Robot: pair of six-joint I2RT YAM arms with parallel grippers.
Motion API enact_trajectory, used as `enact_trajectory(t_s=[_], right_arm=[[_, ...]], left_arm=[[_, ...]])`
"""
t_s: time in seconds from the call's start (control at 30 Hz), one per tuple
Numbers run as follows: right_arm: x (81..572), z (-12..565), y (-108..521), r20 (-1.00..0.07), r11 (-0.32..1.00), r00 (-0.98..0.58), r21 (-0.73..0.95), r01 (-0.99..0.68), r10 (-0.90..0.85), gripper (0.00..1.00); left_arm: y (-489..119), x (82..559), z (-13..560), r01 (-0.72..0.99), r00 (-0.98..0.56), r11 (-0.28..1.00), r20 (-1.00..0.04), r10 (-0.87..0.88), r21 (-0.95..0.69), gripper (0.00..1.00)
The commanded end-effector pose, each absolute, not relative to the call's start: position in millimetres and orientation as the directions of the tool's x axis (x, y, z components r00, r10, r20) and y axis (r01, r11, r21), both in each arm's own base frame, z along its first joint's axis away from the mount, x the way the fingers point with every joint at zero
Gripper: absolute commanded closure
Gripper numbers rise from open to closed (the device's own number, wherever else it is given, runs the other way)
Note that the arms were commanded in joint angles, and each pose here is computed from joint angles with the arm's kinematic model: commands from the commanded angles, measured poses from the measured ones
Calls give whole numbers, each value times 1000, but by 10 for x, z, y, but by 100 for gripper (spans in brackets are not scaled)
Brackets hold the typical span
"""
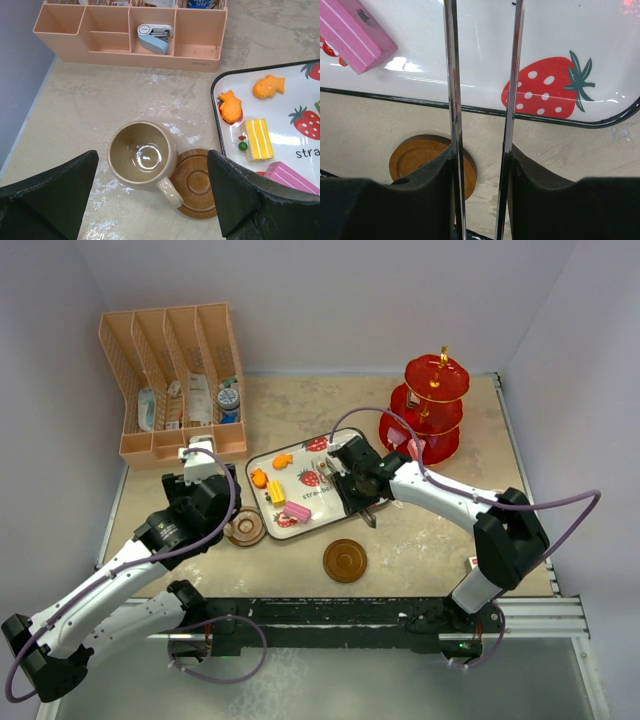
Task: Serve the afternoon tea
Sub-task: Pick up the desert from the tray, then place the desert on the desert table.
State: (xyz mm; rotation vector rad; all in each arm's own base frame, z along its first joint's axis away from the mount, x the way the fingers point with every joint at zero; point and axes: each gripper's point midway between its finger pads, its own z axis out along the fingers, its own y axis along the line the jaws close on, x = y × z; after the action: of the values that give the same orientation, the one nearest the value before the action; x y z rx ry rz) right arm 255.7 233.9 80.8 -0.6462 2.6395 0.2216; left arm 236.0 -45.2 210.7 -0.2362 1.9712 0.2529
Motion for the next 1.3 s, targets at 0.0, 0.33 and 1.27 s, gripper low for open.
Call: enact_trajectory(t_s=[0.0,0.33,1.27], right_arm=[[2566,813,2414,-442,869,-794,61,-491,-418,60],[2705,1090,2372,-523,910,-784,39,-412,-333,77],[2277,2133,1105,-675,945,-667,289,152,314,76]], left_arm=[[-468,2393,2223,-289,-368,957,-927,-75,37,13],[-461,2392,2223,-292,-367,956,-927,-77,37,13],[-466,2376,2239,-282,-362,959,-928,-88,19,13]])
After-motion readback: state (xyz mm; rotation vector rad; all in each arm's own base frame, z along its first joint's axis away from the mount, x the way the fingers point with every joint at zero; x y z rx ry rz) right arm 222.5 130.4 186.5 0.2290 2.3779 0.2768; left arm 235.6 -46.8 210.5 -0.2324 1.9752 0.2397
